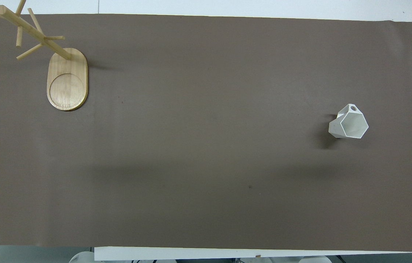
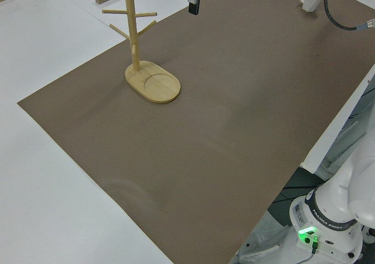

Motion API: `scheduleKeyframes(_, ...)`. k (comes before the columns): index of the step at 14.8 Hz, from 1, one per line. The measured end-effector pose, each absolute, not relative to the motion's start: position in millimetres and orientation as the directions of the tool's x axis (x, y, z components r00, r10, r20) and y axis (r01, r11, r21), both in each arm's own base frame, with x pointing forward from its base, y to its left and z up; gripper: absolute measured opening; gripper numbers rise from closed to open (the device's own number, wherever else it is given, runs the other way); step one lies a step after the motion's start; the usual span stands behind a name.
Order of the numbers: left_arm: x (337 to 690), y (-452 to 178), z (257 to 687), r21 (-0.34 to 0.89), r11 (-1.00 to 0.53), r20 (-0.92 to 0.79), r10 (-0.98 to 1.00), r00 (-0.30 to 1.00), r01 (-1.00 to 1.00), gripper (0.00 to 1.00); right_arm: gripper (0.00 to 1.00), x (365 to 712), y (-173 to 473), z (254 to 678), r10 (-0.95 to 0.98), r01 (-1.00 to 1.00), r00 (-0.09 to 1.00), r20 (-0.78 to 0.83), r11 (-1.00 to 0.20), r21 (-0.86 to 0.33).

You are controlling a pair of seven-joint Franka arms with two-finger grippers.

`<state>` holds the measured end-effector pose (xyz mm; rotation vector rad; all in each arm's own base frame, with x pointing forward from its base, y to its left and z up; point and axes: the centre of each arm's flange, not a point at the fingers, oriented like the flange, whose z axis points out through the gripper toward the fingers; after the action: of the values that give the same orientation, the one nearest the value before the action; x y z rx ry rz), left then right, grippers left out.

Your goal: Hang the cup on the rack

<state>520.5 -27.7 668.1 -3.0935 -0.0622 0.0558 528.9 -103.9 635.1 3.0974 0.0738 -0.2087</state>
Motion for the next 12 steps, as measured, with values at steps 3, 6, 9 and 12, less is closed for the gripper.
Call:
scheduleKeyframes(3, 520.5, -27.7, 668.1, -0.048, -0.998, -0.035, 0.041, 0.999, 0.039, 1.00, 1.00, 528.9, -102.5, 634.7, 0.047, 0.052, 0.989, -0.137, -0.998, 0.032)
scheduleKeyframes(6, 520.5, -27.7, 668.1, -0.048, -0.998, -0.035, 0.041, 0.999, 0.039, 1.00, 1.00, 528.2, -102.7, 633.5, 0.007, 0.012, 0.990, -0.143, -0.999, 0.036)
scheduleKeyframes(9, 520.5, -27.7, 668.1, -0.048, -0.998, -0.035, 0.041, 0.999, 0.039, 1.00, 1.00, 527.4, -100.8, 634.0, -0.008, -0.004, 0.990, -0.143, -1.000, 0.028)
scheduleKeyframes(12, 520.5, -27.7, 668.1, -0.048, -0.998, -0.035, 0.041, 0.999, 0.039, 1.00, 1.00, 522.5, -97.3, 633.3, -0.001, 0.002, 0.986, -0.164, -1.000, 0.020)
